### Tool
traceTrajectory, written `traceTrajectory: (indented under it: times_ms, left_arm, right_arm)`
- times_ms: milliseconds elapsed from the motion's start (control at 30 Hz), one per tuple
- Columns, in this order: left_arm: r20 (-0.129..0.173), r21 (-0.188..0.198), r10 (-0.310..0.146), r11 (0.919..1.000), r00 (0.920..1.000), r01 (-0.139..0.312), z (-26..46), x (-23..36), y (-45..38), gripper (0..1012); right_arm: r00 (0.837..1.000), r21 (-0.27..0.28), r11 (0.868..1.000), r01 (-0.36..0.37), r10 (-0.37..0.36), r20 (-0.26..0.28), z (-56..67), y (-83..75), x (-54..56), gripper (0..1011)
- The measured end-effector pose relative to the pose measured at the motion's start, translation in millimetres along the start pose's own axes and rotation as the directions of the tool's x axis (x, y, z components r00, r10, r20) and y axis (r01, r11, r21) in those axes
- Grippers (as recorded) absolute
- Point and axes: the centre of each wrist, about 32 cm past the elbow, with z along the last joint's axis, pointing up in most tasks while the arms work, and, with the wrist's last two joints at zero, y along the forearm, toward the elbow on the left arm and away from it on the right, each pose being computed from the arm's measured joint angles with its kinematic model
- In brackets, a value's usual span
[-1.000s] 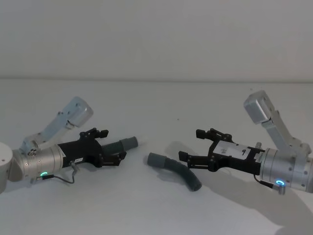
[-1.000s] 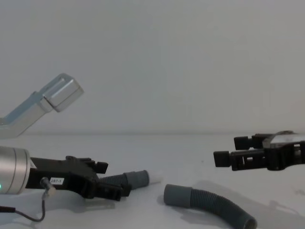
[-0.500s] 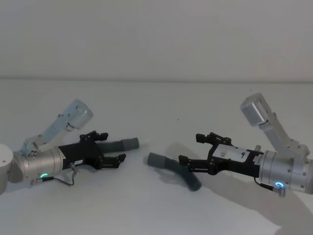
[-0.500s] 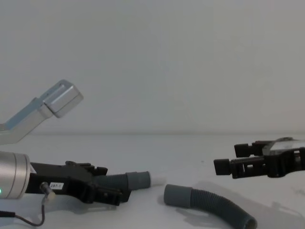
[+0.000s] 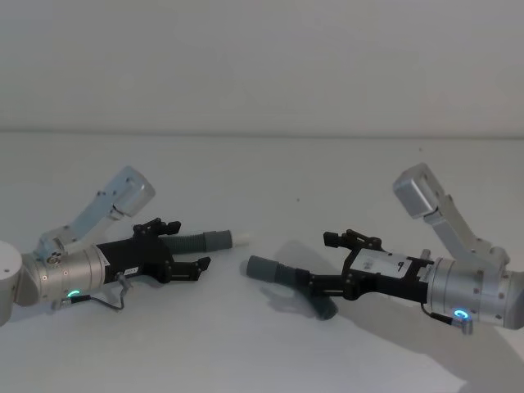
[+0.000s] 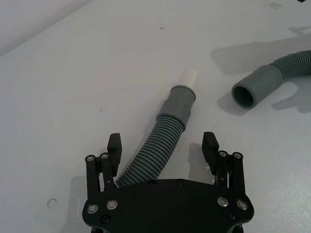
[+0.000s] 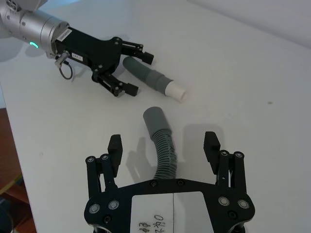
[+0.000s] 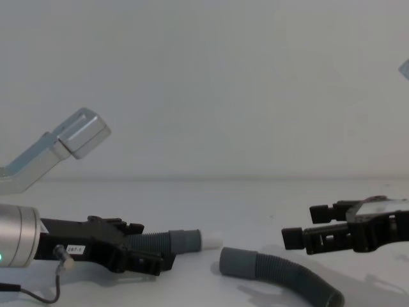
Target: Use both hands to pick up one end of the pipe from the table, align the ends, and insert them.
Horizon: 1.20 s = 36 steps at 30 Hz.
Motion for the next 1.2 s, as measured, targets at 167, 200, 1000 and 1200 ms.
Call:
traceTrajectory:
  times_ms: [167, 200, 1000, 1200]
  left_arm:
    - [0.001, 0.0, 0.001, 1.0, 1.0, -0.001, -0.3, 0.2, -0.1, 1001]
    - [0.002, 0.0, 0.001, 1.0, 1.0, -0.001, -0.3, 0.3, -0.1, 1001]
    - [0.003, 0.0, 0.002, 1.0, 1.0, -0.002, -0.8, 0.6, -0.3, 1001]
    - [0.003, 0.0, 0.002, 1.0, 1.0, -0.002, -0.9, 0.7, -0.3, 1002]
  right_arm:
    - [1.0, -0.017, 1.0, -0.003, 0.003, 0.002, -1.4, 3.2, -1.9, 1000]
    - [1.0, -0.019, 1.0, -0.003, 0.003, 0.003, -1.5, 3.8, -2.2, 1001]
    - [0.999, -0.087, 0.996, 0.024, -0.022, 0.026, -1.4, 20.1, -7.7, 1001]
    - [0.999, -0.097, 0.995, 0.026, -0.023, 0.033, -1.0, 24.1, -8.3, 1000]
